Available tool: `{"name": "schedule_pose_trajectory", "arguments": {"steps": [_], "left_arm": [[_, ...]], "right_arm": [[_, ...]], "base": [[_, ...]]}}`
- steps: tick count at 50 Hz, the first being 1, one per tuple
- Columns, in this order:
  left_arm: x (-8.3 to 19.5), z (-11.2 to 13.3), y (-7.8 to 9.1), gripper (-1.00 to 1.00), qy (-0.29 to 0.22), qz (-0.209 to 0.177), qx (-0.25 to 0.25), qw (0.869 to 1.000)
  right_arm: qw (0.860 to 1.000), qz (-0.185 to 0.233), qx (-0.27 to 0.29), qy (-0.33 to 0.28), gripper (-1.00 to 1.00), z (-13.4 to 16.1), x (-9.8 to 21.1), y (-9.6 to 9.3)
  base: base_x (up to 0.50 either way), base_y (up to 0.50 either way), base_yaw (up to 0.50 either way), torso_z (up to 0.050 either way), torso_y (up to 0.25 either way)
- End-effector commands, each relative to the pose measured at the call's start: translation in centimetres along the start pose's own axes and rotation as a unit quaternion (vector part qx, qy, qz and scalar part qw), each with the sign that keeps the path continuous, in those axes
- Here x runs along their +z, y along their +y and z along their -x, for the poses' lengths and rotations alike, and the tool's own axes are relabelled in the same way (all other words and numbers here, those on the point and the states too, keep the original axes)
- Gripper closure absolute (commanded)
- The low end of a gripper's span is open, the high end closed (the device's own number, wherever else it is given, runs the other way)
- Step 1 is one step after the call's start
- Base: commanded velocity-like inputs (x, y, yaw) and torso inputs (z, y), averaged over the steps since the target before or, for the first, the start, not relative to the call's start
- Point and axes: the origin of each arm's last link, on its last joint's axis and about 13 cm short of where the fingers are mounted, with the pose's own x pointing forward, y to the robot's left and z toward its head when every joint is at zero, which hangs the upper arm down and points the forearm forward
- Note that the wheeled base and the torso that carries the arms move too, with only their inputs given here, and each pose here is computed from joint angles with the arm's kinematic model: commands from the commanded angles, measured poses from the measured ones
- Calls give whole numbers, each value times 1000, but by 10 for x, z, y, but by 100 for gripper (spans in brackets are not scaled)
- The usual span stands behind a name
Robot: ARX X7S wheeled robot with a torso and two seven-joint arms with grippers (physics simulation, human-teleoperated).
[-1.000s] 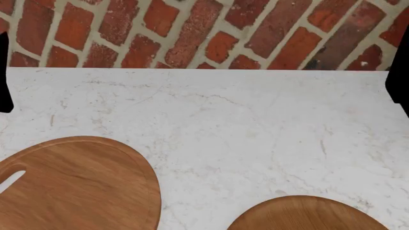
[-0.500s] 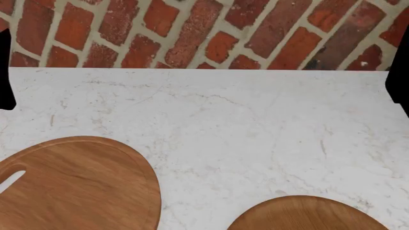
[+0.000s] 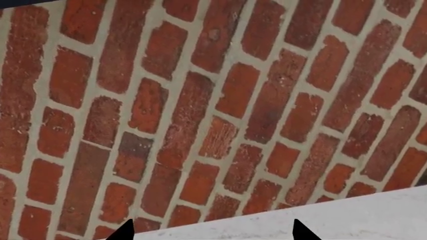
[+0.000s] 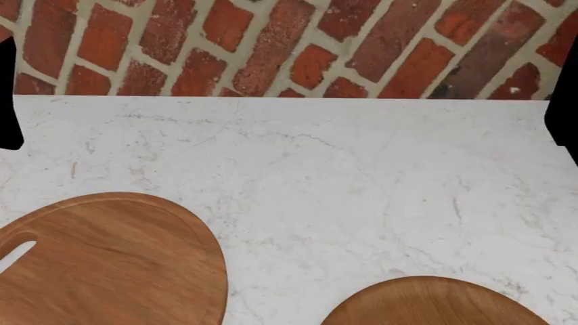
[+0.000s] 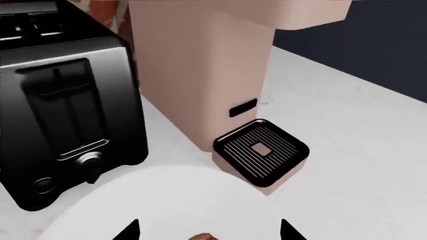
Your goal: Place all breads on the cutting board.
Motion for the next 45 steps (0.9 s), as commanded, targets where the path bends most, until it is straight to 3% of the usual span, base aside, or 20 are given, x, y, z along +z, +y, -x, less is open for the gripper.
{"name": "schedule_pose_trajectory", "arguments": {"steps": [1,20,45], "left_arm": [[5,-7,3,-100,-9,12,3,1000],[5,-9,2,-100,-11,12,4,1000],[5,-7,-2,-100,-11,10,1,1000]], "right_arm": [[999,-14,-28,38,-100,-16,-9,-12],[995,-12,-9,95,-100,-28,-8,-2],[988,-6,-1,156,-100,-58,-39,9]], "base": [[0,0,0,0,0],[0,0,0,0,0],[0,0,0,0,0]]}}
